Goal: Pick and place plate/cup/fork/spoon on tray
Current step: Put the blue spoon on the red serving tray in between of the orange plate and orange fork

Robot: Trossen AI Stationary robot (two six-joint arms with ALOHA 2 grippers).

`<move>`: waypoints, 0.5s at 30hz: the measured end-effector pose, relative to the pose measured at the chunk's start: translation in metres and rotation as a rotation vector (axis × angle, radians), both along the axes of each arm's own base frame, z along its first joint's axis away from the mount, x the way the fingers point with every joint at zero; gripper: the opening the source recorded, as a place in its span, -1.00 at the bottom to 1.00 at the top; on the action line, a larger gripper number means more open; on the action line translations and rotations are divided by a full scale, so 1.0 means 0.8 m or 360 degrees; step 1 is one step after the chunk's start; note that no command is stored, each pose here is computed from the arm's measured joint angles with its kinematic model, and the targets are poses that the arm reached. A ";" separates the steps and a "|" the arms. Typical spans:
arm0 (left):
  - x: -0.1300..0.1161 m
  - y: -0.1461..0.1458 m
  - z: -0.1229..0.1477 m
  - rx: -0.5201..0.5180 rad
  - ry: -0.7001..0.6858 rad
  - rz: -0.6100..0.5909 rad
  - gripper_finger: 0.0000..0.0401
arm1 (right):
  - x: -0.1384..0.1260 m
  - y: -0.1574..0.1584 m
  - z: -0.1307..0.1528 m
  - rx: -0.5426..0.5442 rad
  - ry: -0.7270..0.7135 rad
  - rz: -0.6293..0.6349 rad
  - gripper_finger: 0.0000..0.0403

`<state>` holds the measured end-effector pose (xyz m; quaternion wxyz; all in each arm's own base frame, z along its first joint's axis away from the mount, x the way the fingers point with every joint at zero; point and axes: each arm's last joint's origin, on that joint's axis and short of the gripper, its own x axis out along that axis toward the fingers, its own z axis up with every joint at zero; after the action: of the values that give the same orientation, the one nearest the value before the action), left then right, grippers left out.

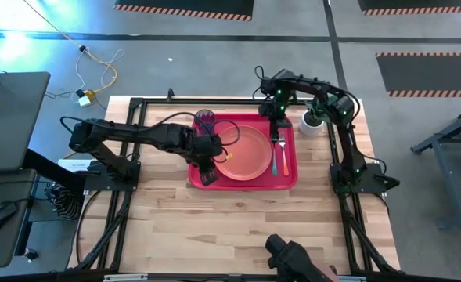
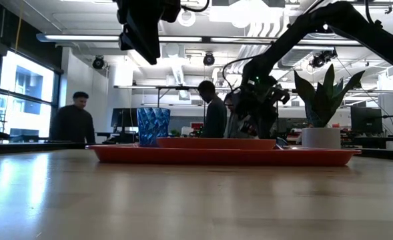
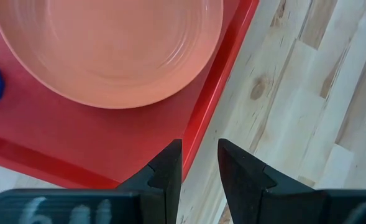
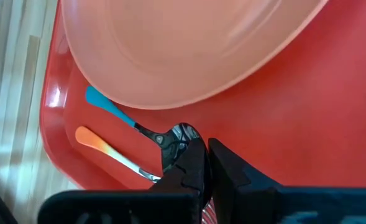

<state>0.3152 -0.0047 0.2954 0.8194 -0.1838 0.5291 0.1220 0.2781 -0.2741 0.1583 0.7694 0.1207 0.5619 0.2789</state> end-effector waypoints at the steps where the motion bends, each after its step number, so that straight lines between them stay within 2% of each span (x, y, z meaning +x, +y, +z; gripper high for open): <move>1: 0.000 0.001 0.000 0.0001 0.0000 0.0003 -0.54 | 0.000 0.000 -0.002 0.0004 0.0006 0.0000 -1.00; 15: 0.000 0.003 0.000 0.0012 0.0002 -0.0014 -0.54 | 0.005 -0.003 -0.011 -0.0066 0.0039 -0.0002 -1.00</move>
<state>0.3152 -0.0022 0.2953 0.8202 -0.1784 0.5300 0.1206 0.2823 -0.2765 0.1494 0.7649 0.1083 0.5769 0.2652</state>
